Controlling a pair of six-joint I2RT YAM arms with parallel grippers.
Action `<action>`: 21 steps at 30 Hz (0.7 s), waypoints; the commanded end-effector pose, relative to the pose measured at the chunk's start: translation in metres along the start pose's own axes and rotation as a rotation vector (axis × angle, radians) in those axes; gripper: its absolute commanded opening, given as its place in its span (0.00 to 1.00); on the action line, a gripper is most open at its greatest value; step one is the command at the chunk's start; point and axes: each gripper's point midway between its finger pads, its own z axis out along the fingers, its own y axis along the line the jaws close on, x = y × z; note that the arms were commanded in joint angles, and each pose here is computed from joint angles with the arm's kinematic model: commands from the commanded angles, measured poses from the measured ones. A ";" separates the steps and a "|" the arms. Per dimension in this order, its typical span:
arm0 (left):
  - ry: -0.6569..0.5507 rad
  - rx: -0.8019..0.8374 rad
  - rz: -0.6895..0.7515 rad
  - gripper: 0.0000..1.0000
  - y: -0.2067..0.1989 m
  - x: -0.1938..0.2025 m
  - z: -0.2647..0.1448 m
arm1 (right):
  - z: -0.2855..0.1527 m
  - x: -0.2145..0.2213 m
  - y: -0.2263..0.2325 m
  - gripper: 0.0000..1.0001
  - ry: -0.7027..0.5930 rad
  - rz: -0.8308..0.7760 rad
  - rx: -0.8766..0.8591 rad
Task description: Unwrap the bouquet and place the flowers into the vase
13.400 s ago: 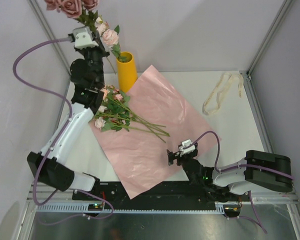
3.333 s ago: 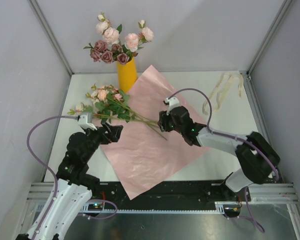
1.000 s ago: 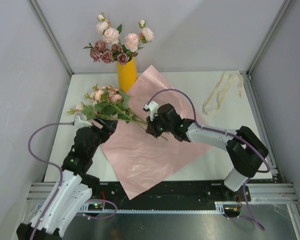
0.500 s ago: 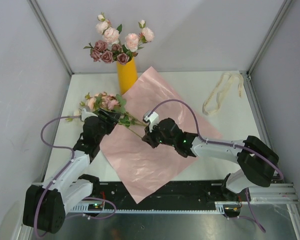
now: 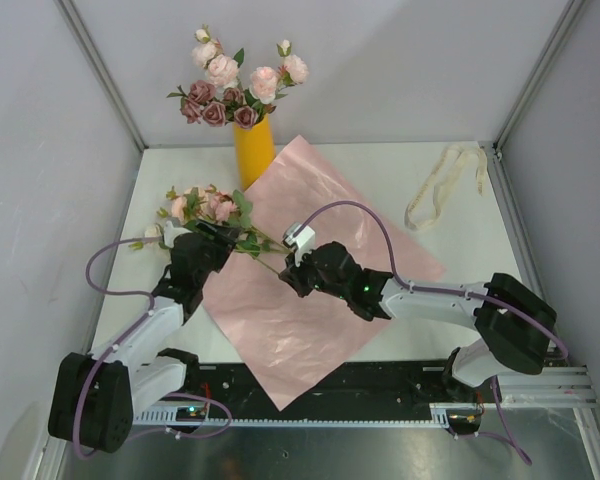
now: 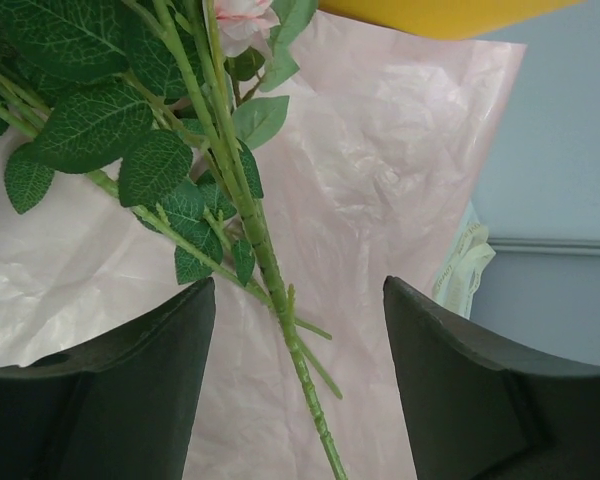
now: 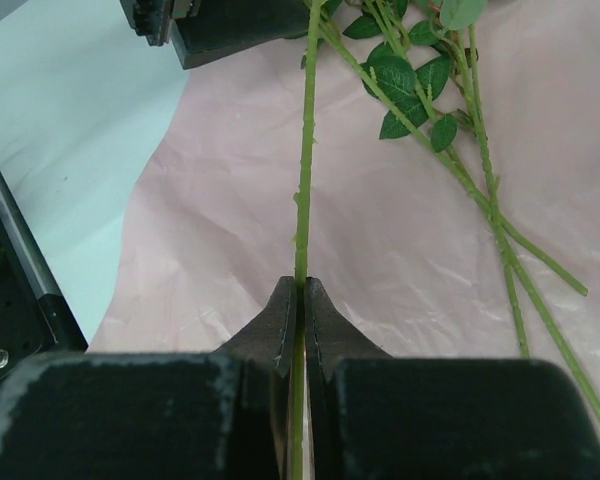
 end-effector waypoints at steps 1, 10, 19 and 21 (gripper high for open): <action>-0.058 -0.029 0.011 0.72 0.008 -0.011 0.002 | 0.004 -0.012 0.003 0.00 -0.059 0.009 0.005; -0.055 -0.009 -0.032 0.47 -0.006 -0.016 0.008 | 0.003 -0.001 0.009 0.00 -0.045 0.013 -0.013; -0.156 0.071 0.011 0.27 -0.035 -0.046 -0.006 | 0.009 0.013 0.014 0.00 -0.017 0.018 -0.035; -0.160 0.087 0.009 0.24 -0.038 -0.047 -0.008 | 0.010 0.015 0.014 0.00 -0.016 0.020 -0.038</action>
